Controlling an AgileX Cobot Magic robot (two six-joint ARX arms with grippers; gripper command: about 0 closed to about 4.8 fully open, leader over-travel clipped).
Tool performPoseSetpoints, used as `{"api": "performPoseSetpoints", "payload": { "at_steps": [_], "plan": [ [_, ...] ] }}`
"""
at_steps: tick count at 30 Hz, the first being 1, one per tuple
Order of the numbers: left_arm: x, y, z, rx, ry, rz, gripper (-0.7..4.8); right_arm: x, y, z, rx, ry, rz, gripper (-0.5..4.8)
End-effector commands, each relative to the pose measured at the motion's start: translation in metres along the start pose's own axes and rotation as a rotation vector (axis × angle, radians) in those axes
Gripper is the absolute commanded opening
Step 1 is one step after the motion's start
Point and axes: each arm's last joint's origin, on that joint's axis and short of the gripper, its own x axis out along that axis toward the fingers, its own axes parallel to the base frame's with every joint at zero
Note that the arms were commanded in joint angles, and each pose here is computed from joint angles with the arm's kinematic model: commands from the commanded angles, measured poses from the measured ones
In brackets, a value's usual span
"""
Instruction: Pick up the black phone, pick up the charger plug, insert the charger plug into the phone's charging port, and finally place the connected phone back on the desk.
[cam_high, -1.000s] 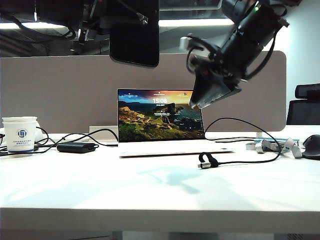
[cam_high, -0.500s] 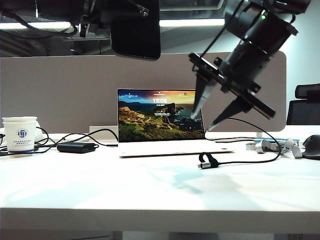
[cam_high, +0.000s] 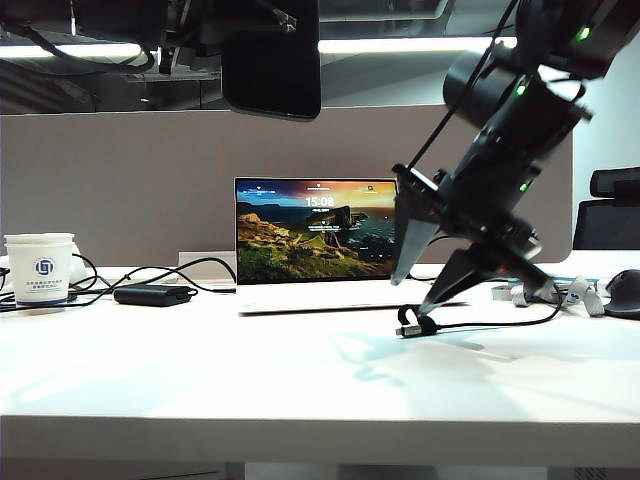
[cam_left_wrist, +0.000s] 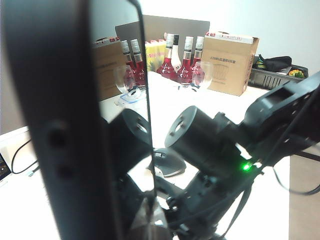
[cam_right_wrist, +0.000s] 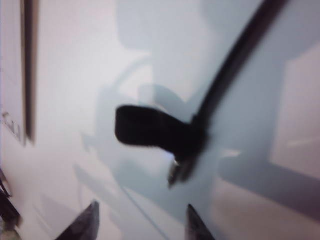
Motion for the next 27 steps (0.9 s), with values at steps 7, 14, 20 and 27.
{"api": "performPoseSetpoints", "payload": {
  "at_steps": [7, 14, 20, 27],
  "plan": [
    [-0.001, -0.002, 0.007, 0.032, -0.034, -0.033, -0.07, 0.016, -0.002, 0.000, 0.048, 0.009, -0.001, 2.11],
    [-0.001, -0.002, 0.008, 0.036, -0.038, -0.033, -0.07, 0.015, -0.001, 0.000, 0.051, 0.005, -0.010, 2.14],
    [-0.001, -0.002, 0.010, 0.048, -0.051, -0.036, -0.07, -0.003, 0.027, 0.004, -0.025, -0.124, -0.052, 2.35],
    [-0.001, -0.003, 0.011, 0.056, -0.059, -0.036, -0.07, -0.023, 0.047, 0.007, -0.078, -0.263, -0.128, 2.35]
  ]
}}
